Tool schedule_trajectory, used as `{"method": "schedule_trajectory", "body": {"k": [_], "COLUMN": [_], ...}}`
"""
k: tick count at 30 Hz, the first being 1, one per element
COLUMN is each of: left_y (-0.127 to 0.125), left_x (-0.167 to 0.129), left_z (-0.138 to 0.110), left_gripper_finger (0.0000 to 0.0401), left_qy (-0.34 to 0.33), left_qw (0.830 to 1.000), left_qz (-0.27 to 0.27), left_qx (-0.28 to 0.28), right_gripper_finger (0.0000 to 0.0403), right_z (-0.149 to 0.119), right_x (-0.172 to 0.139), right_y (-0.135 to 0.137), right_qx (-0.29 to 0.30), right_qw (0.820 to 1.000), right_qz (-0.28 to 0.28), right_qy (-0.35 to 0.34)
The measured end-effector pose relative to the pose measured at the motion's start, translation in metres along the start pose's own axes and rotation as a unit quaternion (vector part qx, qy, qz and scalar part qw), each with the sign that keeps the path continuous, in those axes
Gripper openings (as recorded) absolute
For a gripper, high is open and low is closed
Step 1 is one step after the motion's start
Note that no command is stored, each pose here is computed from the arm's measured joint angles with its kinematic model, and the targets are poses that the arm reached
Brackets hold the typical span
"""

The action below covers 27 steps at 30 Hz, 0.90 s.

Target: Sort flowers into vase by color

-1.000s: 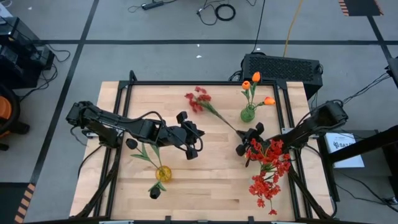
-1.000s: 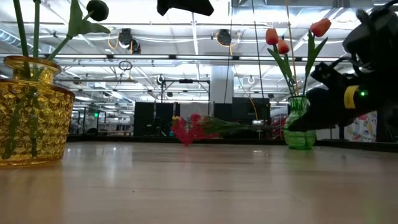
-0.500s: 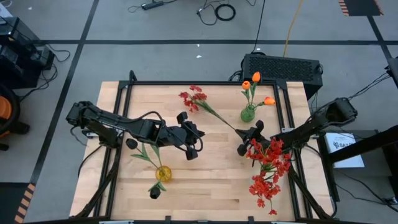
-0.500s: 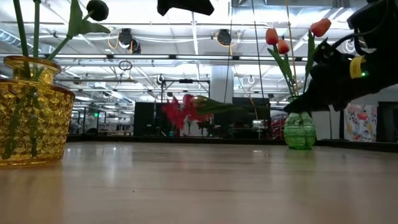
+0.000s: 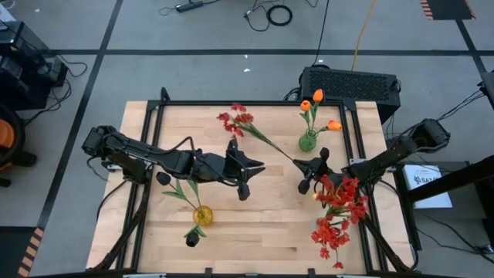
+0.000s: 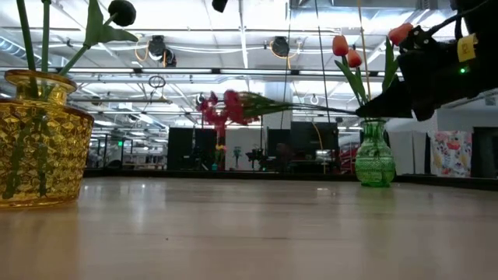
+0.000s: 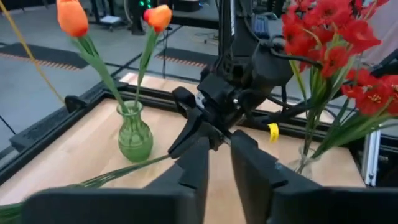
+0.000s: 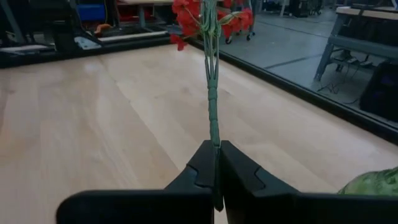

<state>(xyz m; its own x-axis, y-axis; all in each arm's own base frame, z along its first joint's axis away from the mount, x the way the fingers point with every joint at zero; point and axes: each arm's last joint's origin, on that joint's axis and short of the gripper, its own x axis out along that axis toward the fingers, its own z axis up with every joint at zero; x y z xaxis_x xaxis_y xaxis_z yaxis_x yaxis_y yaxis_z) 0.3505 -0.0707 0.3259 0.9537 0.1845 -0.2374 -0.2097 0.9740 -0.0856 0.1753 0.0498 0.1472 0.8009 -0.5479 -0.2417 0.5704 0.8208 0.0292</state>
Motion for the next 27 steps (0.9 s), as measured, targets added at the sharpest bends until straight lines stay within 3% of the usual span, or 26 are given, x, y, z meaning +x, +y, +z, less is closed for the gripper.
{"method": "schedule_trajectory", "body": {"k": [5,9,27], "left_y": [0.001,0.001,0.003], "left_x": [0.000,0.000,0.001], "left_z": [0.000,0.000,-0.011], "left_gripper_finger": [0.0141,0.0169,0.0173], "left_qy": [-0.001,-0.001,0.031], "left_qw": [1.000,1.000,0.999], "left_qz": [0.010,0.011,0.013], "left_qx": [0.019,0.022,0.014], "right_gripper_finger": [0.0000,0.0000,0.0000], "right_z": [0.003,0.003,0.002], "right_x": [-0.001,-0.001,0.002], "right_y": [-0.001,-0.001,-0.007], "right_qx": [-0.004,-0.005,0.008], "right_qw": [1.000,1.000,1.000], "right_qz": [0.000,0.000,-0.006], "right_qy": [-0.006,-0.006,0.015]}}
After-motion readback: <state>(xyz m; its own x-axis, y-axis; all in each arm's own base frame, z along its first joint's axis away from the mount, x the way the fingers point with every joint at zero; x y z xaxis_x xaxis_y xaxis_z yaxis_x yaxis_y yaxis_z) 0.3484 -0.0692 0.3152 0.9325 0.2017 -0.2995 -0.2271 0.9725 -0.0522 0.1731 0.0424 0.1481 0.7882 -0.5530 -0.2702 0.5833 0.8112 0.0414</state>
